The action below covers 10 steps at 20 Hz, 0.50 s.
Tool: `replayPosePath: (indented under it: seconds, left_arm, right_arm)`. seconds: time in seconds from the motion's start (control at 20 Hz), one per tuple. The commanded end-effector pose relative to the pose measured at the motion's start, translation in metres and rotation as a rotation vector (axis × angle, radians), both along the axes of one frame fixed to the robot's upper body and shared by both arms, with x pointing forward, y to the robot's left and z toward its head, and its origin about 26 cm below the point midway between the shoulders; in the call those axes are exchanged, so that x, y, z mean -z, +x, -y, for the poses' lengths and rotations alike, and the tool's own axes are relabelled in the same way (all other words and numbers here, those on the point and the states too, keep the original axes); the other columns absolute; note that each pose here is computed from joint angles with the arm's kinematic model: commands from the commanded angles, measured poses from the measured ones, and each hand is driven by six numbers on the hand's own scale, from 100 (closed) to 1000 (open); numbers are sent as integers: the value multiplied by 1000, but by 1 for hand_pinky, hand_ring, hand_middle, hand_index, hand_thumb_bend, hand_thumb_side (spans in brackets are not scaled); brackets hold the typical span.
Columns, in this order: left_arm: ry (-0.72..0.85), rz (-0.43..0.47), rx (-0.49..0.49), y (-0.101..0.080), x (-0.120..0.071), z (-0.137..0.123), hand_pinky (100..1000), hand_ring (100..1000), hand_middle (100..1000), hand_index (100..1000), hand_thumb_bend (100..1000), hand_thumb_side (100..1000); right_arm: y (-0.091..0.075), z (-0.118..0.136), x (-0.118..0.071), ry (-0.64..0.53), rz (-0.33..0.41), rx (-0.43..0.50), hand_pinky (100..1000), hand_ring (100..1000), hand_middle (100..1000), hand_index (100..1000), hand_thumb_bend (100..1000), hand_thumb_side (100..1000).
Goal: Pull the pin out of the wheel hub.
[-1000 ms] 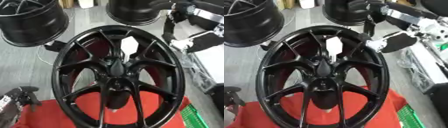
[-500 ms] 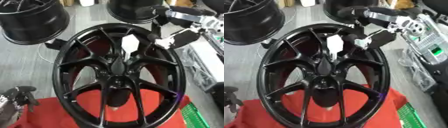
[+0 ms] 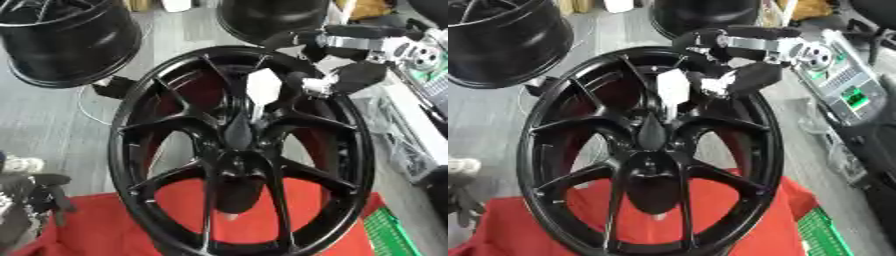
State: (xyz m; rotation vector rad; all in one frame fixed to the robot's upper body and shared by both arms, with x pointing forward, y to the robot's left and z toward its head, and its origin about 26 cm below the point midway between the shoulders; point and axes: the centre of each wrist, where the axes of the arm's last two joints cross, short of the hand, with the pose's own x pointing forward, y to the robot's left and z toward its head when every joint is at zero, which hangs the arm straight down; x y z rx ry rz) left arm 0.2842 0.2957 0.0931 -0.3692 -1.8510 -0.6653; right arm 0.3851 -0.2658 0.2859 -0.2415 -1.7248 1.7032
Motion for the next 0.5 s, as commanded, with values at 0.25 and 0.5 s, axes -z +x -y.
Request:
replayPosePath:
  seconds: [0.25, 0.5]
  left_arm:
    - [20, 21, 7, 0, -7, -3, 610, 377, 463, 767, 100, 916]
    - [22, 19, 9, 1, -7, -2, 610, 377, 463, 768, 100, 917]
  right_arm:
    - [0, -3, -10, -72, -1, -14, 385, 459, 1000, 960, 100, 774]
    - [1, -8, -9, -113, -17, -26, 373, 449, 1000, 955, 100, 851]
